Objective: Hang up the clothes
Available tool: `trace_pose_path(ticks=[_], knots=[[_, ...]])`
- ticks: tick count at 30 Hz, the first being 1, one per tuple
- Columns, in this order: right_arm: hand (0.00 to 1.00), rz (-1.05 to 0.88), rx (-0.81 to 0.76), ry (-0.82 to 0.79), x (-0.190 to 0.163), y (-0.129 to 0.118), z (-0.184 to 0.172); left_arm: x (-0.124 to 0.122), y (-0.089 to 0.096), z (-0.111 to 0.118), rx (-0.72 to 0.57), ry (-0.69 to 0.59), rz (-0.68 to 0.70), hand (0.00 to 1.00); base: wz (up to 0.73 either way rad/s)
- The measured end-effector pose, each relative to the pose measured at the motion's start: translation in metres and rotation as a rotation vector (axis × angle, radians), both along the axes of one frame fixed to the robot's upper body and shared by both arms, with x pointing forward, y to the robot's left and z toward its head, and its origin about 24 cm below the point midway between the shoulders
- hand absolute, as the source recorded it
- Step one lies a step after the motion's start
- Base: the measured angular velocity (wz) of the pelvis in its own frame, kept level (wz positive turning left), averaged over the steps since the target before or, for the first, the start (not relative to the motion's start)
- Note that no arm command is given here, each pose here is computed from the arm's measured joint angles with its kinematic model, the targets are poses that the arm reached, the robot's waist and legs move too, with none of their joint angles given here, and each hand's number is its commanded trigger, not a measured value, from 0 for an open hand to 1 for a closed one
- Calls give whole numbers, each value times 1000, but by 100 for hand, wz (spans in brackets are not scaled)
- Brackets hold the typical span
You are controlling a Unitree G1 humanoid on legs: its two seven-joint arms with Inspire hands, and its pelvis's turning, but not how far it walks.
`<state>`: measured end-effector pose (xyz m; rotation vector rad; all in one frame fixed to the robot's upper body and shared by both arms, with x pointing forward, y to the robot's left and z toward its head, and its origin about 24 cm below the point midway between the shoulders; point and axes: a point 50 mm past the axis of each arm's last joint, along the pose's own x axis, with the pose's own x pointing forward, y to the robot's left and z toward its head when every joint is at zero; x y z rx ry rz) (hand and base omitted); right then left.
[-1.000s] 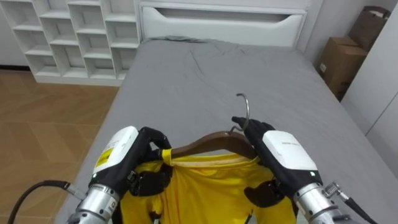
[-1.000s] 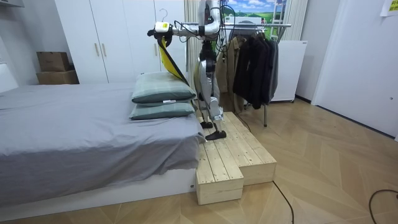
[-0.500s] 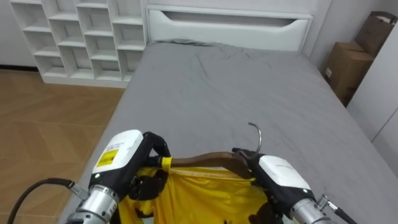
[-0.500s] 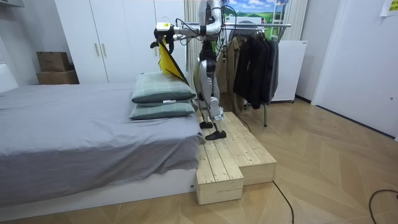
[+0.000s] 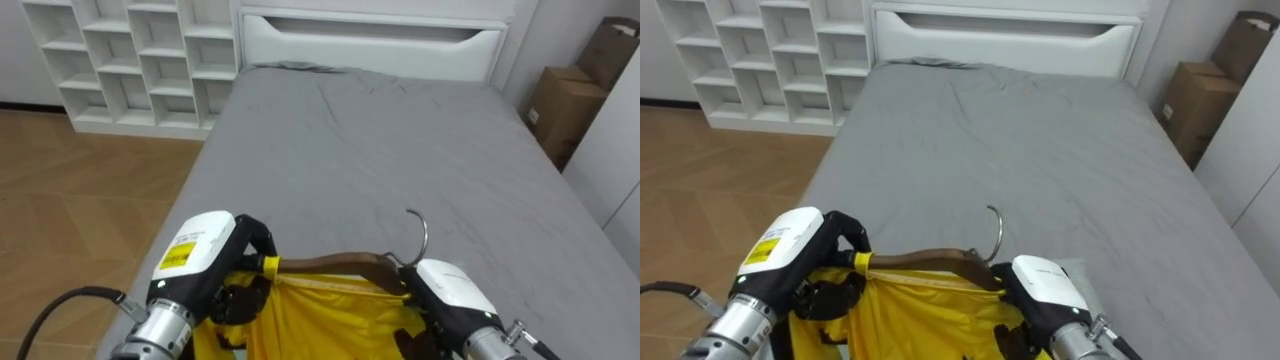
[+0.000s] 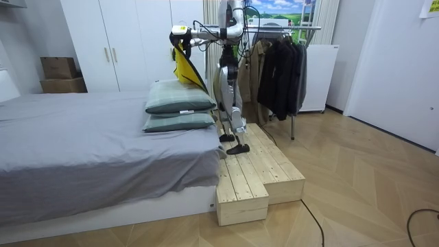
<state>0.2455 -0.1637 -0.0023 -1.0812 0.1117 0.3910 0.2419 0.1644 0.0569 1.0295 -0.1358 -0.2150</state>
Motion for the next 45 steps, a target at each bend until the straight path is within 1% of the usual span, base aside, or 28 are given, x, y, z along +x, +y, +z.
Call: trace_pose_path(ticks=[3,11,32,33,34,39,43,45], knots=[[100,-33,8,6,0,-3,-5,0,-2,-1,3,1,-5,100,0],[100,-22,29,23,-2,-2,-10,0,-1,0,14,0,-6,100,2],[100,-27,34,28,-2,-2,-11,-1,-3,-2,16,3,-12,100,0],[100,-27,34,29,-2,-2,-11,-1,-3,-2,16,4,-12,64,0],[100,-29,36,31,-2,-2,-11,-2,-3,-3,15,7,-11,0,0],[100,-35,36,41,-4,-3,-13,-5,-7,-6,-9,24,-10,0,0],[100,-43,38,92,-11,-4,-20,-5,-15,-7,-140,38,-5,0,0],[100,-57,74,120,-14,-5,-23,-6,-16,-8,-175,50,-3,0,0]])
